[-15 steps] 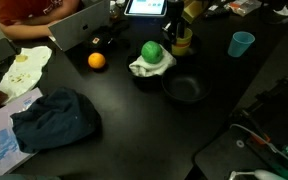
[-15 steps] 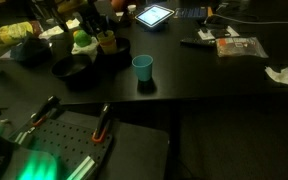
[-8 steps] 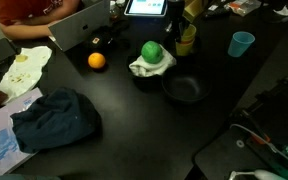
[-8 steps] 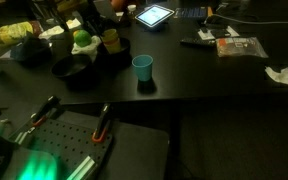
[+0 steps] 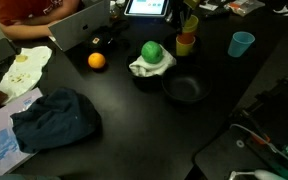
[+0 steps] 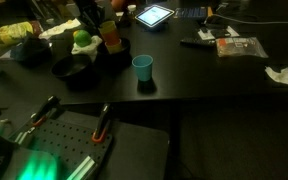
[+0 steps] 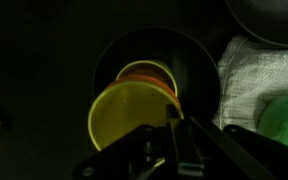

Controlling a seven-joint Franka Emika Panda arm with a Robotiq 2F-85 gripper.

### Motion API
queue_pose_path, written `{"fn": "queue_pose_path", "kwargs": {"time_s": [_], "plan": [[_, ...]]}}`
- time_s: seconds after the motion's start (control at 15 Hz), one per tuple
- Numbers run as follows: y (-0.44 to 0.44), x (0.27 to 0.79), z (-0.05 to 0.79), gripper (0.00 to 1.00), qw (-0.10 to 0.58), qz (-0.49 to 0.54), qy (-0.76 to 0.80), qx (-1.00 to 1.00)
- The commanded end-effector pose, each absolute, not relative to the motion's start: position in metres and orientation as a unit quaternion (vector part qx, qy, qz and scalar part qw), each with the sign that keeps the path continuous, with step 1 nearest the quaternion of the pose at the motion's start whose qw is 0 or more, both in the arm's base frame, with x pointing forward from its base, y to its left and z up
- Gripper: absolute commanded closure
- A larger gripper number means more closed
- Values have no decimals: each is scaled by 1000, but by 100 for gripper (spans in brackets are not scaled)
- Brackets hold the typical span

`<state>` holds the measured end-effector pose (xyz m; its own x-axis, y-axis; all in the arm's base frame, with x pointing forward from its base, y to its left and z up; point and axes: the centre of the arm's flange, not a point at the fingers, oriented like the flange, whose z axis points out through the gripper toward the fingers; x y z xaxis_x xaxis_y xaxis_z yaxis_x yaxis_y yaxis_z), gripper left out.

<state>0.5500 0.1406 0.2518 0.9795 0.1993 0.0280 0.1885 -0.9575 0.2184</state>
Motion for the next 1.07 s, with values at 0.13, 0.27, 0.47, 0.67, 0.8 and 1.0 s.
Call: {"fn": "queue_pose_path", "kwargs": {"time_s": [0.13, 0.27, 0.47, 0.67, 0.8, 1.0], "plan": [[140, 533, 303, 97, 115, 21, 92, 989], [142, 520, 320, 97, 113, 20, 99, 988], [146, 500, 340, 97, 101, 13, 112, 988], [150, 469, 344, 97, 69, -11, 139, 988], [153, 448, 345, 97, 47, -16, 158, 986], [163, 423, 333, 97, 24, -1, 181, 983]]}}
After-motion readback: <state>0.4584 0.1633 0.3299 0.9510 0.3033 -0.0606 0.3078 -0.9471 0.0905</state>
